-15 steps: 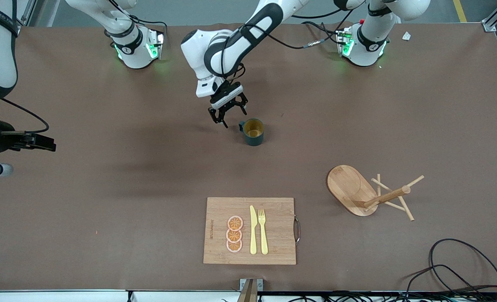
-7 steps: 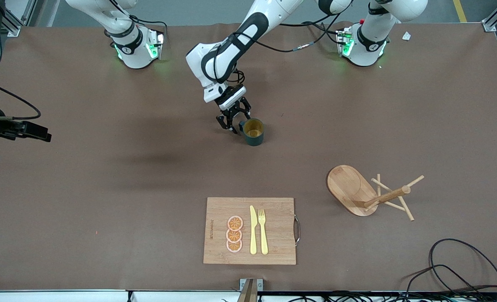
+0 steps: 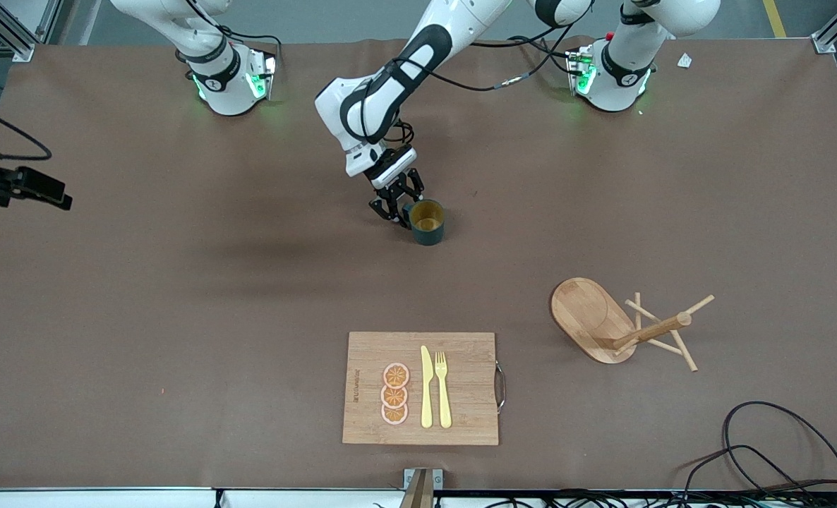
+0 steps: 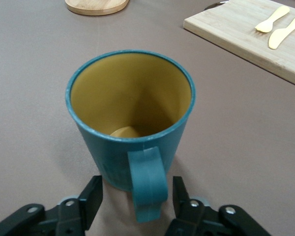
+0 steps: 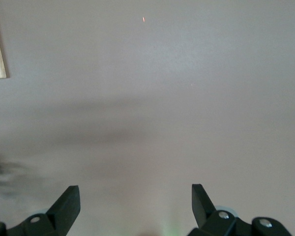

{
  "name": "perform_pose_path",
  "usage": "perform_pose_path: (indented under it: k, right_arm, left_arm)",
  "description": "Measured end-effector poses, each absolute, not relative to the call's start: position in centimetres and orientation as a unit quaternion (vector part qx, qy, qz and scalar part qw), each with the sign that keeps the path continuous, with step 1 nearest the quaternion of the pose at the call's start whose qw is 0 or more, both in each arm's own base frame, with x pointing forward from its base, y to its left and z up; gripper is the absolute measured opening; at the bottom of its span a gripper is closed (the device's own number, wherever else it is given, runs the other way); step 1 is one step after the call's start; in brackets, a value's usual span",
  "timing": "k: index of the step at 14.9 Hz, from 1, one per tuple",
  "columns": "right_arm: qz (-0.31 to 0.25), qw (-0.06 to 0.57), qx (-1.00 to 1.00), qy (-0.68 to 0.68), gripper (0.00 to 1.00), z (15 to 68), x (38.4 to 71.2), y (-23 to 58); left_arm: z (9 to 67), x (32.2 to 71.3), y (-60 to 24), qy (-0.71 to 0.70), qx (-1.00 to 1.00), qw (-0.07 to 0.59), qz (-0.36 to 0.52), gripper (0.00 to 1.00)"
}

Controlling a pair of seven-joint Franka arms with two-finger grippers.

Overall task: Pass cup and hang on rack
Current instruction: 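Close the left gripper on the teal mug handle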

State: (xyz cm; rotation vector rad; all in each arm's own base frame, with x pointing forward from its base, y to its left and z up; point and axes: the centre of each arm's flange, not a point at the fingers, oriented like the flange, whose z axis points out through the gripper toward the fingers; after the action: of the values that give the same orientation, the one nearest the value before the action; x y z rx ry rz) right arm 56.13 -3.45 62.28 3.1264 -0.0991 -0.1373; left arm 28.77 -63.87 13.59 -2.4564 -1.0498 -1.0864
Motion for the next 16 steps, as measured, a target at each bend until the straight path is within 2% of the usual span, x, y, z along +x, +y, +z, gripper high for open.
perform_pose_path:
  k: [7, 9, 10, 12, 16]
  right_arm:
    - [-0.038, 0.006, 0.999, -0.028, 1.00, 64.6, 53.4, -3.1]
    - [-0.031, 0.006, 0.999, -0.029, 1.00, 65.6, 52.6, -3.2]
    - [-0.028, 0.005, 0.999, -0.030, 1.00, 66.0, 52.1, -3.2]
    - [-0.023, 0.005, 0.999, -0.030, 1.00, 66.5, 51.6, -3.2]
    - [-0.021, 0.004, 0.999, -0.031, 1.00, 66.7, 51.2, -3.4]
  left_arm:
    - [14.2, 27.9, -64.5, -0.358, -0.843, 0.129, -0.379, 0.51]
    - [14.2, 27.8, -64.5, -0.358, -0.843, 0.129, -0.379, 0.40]
    - [14.2, 27.8, -64.5, -0.358, -0.843, 0.130, -0.379, 0.40]
    - [14.3, 27.9, -64.5, -0.355, -0.844, 0.130, -0.379, 0.21]
    - [16.0, 28.7, -65.0, -0.344, -0.850, 0.126, -0.378, 0.21]
